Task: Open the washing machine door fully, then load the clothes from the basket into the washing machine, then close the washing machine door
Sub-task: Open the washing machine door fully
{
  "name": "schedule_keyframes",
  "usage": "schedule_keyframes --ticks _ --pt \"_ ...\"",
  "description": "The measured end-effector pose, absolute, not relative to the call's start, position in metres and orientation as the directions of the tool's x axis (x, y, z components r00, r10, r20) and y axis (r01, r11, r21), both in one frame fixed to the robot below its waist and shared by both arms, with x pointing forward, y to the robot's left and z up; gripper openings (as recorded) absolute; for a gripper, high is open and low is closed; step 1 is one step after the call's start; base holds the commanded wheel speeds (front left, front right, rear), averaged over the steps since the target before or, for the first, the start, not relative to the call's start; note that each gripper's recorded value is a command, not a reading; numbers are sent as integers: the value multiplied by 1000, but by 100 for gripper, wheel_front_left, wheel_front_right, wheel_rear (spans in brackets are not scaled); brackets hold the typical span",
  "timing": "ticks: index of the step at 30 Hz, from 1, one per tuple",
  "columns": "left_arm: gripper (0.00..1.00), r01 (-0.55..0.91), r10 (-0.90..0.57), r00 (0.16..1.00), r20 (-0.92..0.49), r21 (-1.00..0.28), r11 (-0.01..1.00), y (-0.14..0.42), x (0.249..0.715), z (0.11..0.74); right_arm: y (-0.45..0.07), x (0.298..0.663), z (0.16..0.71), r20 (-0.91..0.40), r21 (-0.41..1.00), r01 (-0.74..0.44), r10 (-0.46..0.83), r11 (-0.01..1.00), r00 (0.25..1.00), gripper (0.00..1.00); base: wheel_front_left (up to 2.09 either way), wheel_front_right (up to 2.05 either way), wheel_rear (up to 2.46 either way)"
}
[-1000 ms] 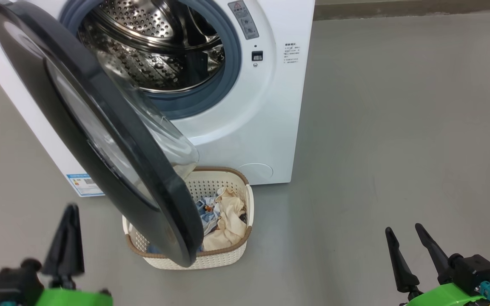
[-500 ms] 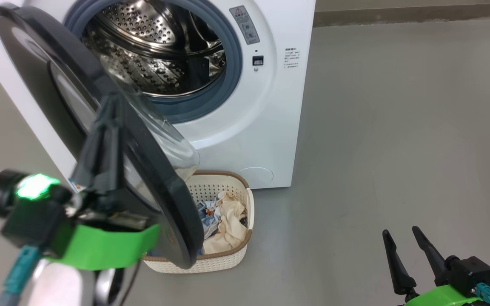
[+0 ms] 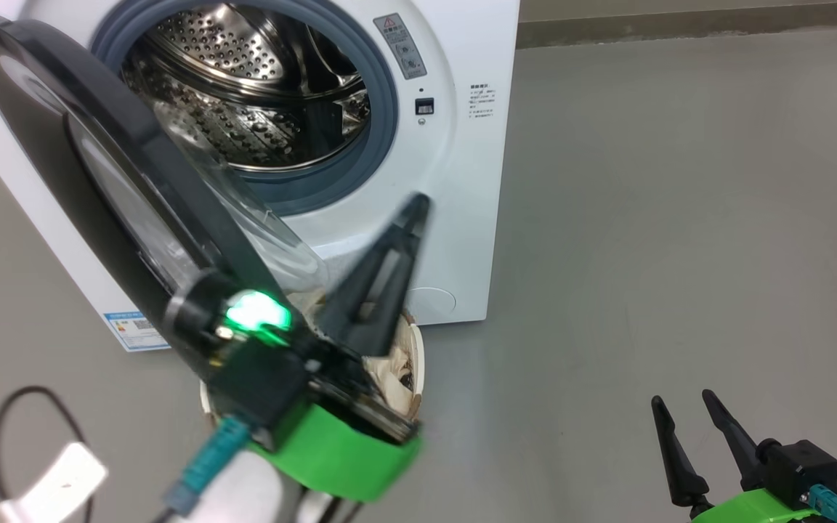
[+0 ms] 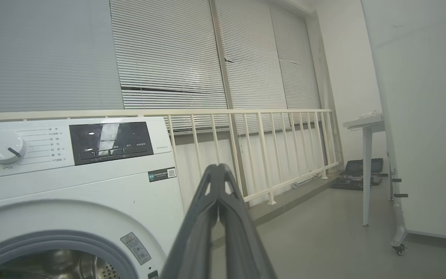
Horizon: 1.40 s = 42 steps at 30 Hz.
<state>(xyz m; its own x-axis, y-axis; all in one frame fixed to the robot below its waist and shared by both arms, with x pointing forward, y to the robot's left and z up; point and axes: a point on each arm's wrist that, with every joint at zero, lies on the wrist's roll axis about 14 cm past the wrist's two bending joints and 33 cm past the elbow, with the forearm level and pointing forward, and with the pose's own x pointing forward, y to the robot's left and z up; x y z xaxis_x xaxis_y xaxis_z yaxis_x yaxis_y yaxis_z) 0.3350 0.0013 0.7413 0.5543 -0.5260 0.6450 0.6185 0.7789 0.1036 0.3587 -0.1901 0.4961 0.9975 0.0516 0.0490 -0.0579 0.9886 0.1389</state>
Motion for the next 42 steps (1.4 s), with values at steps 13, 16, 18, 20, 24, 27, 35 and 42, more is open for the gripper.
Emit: schedule_keyframes --ticks 13,16,18,20,24,27,35,42 --pt "0 755 -668 558 492 33 655 -51 318 679 -177 363 484 10 133 -98 97 986 995 100 0 0 0" --pt "0 741 -666 608 432 -8 672 -48 327 655 -175 365 480 -2 130 -105 106 986 994 100 0 0 0" --pt "0 729 -658 632 410 -26 684 -45 333 644 -173 366 478 -10 131 -110 112 985 994 100 0 0 0" --pt "0 710 -644 662 383 -48 703 -40 338 632 -172 368 475 -19 131 -114 118 985 993 100 0 0 0" --pt "0 679 -621 705 344 -71 731 -32 347 616 -170 369 472 -29 130 -120 125 984 992 100 0 0 0" --pt "0 641 -586 744 320 -96 761 -22 356 605 -168 371 470 -35 130 -127 132 983 991 100 0 0 0" --pt "0 568 -526 813 251 -139 811 -1 371 578 -164 374 464 -52 129 -139 147 982 988 100 0 0 0" --pt "0 531 -498 841 211 -155 833 8 378 563 -164 374 464 -52 129 -139 147 982 988 100 0 0 0"
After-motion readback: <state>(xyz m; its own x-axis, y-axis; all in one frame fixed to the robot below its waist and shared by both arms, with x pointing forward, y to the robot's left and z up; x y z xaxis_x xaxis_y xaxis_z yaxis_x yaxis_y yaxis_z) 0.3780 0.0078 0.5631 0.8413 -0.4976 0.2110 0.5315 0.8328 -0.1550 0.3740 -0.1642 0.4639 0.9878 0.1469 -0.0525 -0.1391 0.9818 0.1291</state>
